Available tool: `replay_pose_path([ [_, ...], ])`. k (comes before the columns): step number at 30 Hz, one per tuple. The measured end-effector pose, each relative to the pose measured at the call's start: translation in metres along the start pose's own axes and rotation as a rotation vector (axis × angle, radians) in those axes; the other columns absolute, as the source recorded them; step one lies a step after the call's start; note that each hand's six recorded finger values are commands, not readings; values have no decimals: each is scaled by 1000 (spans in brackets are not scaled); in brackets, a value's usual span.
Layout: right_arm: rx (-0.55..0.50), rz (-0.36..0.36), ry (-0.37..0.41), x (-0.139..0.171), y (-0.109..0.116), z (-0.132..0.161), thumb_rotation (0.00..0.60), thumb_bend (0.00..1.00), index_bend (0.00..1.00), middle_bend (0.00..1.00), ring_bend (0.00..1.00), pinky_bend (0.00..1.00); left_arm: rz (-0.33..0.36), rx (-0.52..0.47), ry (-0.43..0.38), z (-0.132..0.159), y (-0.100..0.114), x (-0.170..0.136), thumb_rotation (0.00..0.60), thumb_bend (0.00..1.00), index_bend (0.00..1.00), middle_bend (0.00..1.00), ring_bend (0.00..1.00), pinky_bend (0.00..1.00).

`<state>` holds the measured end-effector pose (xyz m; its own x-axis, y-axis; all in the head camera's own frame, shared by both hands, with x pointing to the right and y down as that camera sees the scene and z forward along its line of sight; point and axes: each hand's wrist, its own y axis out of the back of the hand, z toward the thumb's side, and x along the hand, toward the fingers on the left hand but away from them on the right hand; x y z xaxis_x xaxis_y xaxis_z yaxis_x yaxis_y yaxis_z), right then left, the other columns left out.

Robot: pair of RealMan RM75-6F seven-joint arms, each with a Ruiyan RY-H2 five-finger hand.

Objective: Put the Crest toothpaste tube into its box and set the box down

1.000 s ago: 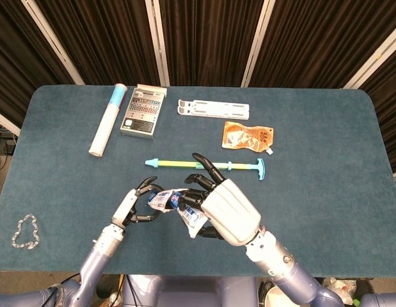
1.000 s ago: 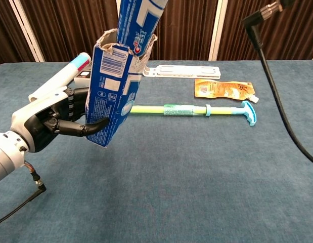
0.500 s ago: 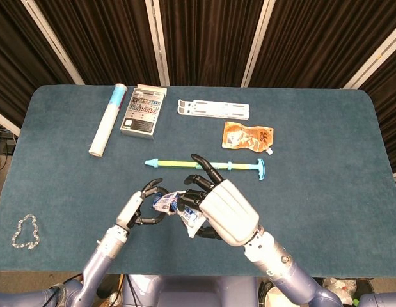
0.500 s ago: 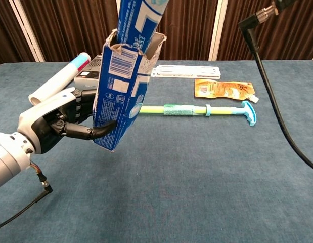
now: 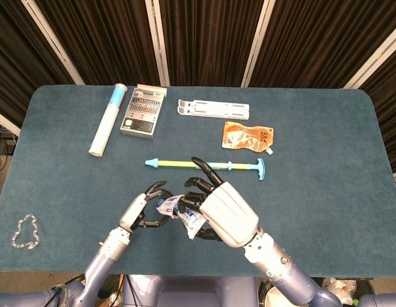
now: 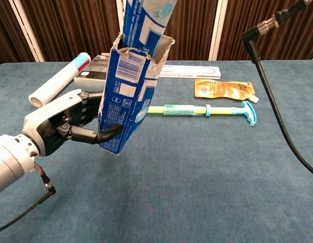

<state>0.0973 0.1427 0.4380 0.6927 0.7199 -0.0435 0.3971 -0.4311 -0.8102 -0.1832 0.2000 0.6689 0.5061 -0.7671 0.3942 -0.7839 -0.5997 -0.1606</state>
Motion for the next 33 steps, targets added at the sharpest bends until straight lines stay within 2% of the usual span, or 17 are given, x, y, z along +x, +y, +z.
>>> replay_pose_path([
  [10, 4, 30, -19, 0, -5, -4, 600, 577, 553, 697, 328, 0, -11, 9, -10, 4, -7, 0, 600, 460, 427, 402, 85, 74],
  [16, 9, 35, -42, 1, 1, -6, 600, 378, 521, 674, 326, 0, -1, -6, -28, 9, -6, 0, 600, 460, 427, 403, 85, 74],
  [28, 43, 95, -81, 3, -4, -16, 596, 193, 368, 531, 277, 0, 14, -28, -64, 18, -1, 0, 600, 460, 427, 406, 85, 74],
  [33, 44, 117, -81, 4, -6, -18, 589, 171, 335, 433, 239, 0, 17, -35, -72, 20, 0, -1, 600, 460, 427, 409, 85, 74],
])
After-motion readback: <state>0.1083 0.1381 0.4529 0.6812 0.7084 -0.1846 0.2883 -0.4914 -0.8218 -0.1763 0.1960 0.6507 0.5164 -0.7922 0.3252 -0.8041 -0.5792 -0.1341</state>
